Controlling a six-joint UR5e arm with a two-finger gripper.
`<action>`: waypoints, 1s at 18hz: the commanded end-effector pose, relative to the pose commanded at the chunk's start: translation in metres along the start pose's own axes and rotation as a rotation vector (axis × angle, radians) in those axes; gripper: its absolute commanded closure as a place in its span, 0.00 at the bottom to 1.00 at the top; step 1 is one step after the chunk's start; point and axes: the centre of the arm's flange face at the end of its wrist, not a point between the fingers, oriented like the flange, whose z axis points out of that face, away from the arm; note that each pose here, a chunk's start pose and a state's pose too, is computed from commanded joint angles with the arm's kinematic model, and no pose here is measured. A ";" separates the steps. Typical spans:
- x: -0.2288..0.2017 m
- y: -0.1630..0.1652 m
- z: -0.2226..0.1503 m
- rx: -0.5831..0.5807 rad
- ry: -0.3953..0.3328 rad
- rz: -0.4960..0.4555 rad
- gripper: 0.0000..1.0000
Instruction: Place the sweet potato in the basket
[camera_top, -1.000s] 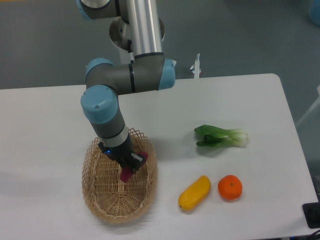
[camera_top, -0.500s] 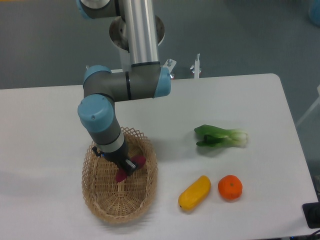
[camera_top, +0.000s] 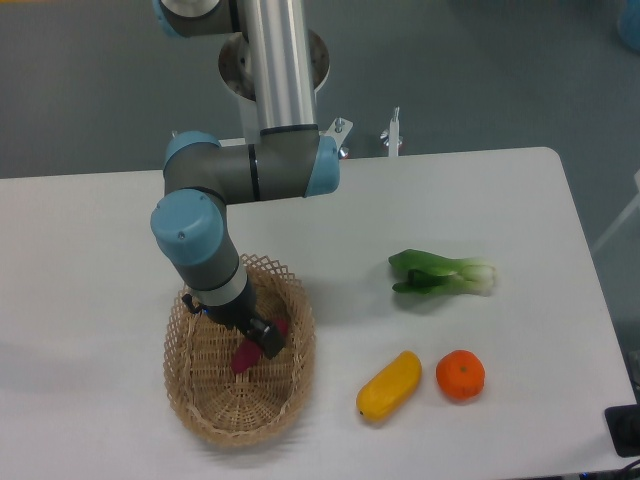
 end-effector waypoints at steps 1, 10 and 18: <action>-0.013 0.003 -0.008 0.013 -0.013 -0.016 0.00; -0.107 0.059 -0.063 0.045 -0.118 -0.055 0.00; -0.167 0.132 -0.107 -0.057 -0.018 0.152 0.00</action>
